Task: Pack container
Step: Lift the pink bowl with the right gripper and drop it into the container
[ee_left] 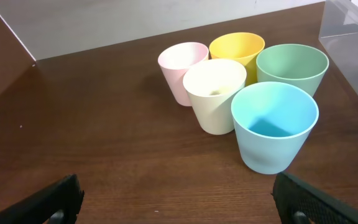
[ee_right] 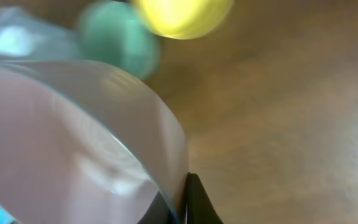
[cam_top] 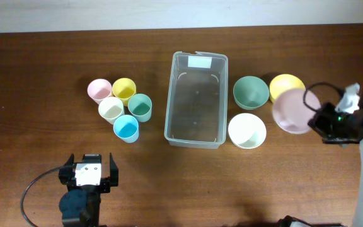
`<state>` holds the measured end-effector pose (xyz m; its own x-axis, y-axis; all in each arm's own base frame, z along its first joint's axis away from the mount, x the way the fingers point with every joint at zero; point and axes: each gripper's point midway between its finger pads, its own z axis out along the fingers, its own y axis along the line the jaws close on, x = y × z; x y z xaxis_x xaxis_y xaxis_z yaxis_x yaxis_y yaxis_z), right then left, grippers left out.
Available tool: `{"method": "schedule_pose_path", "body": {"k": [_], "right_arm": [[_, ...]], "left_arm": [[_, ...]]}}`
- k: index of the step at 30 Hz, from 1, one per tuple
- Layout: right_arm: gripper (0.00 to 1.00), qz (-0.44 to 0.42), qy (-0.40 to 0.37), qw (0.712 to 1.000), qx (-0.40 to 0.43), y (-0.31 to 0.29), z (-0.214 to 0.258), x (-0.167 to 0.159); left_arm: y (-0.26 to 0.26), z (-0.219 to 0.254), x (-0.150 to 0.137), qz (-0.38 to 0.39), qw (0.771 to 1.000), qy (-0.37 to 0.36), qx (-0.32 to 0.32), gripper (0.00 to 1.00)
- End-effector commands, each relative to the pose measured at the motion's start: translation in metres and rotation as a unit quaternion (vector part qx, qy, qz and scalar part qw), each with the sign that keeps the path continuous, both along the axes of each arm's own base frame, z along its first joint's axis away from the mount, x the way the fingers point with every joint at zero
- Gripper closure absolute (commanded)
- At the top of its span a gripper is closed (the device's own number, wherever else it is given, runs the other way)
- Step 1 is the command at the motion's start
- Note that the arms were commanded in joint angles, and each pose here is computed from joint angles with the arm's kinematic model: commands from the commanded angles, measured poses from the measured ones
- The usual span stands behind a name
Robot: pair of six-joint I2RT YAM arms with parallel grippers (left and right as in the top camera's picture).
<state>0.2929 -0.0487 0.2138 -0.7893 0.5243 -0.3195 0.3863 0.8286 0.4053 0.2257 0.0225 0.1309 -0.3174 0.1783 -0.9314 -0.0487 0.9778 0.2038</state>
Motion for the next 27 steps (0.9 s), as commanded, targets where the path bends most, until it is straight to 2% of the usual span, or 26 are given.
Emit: {"method": "schedule_pose_path", "body": {"k": [1,6,10,19,27], "right_arm": [[0.96,0.067,-0.041,0.997,0.022,0.050,0.035,0.015],[0.96,0.123,-0.069,0.990,0.033,0.114,0.059,0.048],[0.96,0.153,-0.070,0.985,0.037,0.159,0.047,0.089],[0.96,0.198,-0.021,0.979,0.044,0.232,-0.051,0.177],[0.96,0.187,0.022,0.982,0.029,0.235,-0.129,0.207]], "left_arm": [[-0.004,0.000,0.001,-0.008,1.000,-0.004,-0.006,0.00],[-0.004,0.000,0.001,-0.008,1.000,-0.004,-0.006,0.00],[-0.004,0.000,0.001,-0.008,1.000,-0.004,-0.006,0.00],[-0.004,0.000,0.001,-0.008,1.000,-0.004,-0.006,0.00],[-0.004,0.000,0.001,-0.008,1.000,-0.004,-0.006,0.00]]}}
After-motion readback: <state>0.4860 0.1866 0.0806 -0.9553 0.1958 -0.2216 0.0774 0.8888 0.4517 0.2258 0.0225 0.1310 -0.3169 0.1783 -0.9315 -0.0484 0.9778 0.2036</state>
